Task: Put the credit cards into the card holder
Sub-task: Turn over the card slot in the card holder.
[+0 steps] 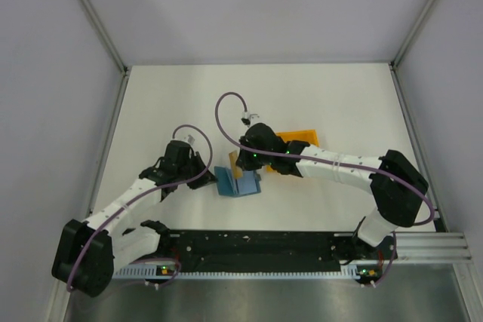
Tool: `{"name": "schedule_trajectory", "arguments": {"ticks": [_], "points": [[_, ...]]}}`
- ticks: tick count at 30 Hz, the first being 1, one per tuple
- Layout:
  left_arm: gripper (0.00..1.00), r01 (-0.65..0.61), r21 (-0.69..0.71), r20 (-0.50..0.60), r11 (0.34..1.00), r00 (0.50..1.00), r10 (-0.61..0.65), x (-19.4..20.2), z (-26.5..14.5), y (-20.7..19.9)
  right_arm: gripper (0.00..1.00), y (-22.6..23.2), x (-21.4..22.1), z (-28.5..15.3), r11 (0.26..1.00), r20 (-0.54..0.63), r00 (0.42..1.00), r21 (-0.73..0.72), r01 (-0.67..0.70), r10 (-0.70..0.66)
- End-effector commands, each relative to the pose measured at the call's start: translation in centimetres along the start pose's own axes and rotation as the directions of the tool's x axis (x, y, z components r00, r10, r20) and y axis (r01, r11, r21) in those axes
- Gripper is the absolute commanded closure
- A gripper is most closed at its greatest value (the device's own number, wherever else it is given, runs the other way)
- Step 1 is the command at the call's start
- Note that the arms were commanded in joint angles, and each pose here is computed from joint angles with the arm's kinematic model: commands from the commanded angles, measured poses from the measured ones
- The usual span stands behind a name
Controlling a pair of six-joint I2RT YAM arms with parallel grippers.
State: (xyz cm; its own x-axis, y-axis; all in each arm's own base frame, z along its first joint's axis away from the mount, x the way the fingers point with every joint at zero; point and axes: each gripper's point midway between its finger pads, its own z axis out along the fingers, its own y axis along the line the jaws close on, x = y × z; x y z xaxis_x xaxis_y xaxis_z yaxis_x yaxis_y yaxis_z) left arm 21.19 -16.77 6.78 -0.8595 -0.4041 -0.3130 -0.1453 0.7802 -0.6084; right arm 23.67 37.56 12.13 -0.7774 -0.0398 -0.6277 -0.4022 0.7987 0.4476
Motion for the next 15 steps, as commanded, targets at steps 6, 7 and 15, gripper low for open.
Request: {"name": "schedule_trajectory", "arguments": {"ticks": [6,7,15], "points": [[1.00,-0.013,0.034,0.031,0.999,0.999,0.011,-0.6,-0.1,-0.8,1.00,-0.4,-0.6,-0.3,0.996,0.008,0.998,0.066,0.057,-0.058],[1.00,-0.013,0.034,0.033,0.999,0.999,0.012,-0.6,-0.1,-0.8,1.00,-0.7,-1.0,-0.6,0.994,0.018,0.997,0.090,0.069,-0.071],[1.00,-0.017,0.033,0.032,0.999,0.999,0.016,-0.6,-0.1,-0.8,1.00,-0.2,-3.4,-2.8,0.986,0.080,0.988,0.116,0.122,-0.132]]}}
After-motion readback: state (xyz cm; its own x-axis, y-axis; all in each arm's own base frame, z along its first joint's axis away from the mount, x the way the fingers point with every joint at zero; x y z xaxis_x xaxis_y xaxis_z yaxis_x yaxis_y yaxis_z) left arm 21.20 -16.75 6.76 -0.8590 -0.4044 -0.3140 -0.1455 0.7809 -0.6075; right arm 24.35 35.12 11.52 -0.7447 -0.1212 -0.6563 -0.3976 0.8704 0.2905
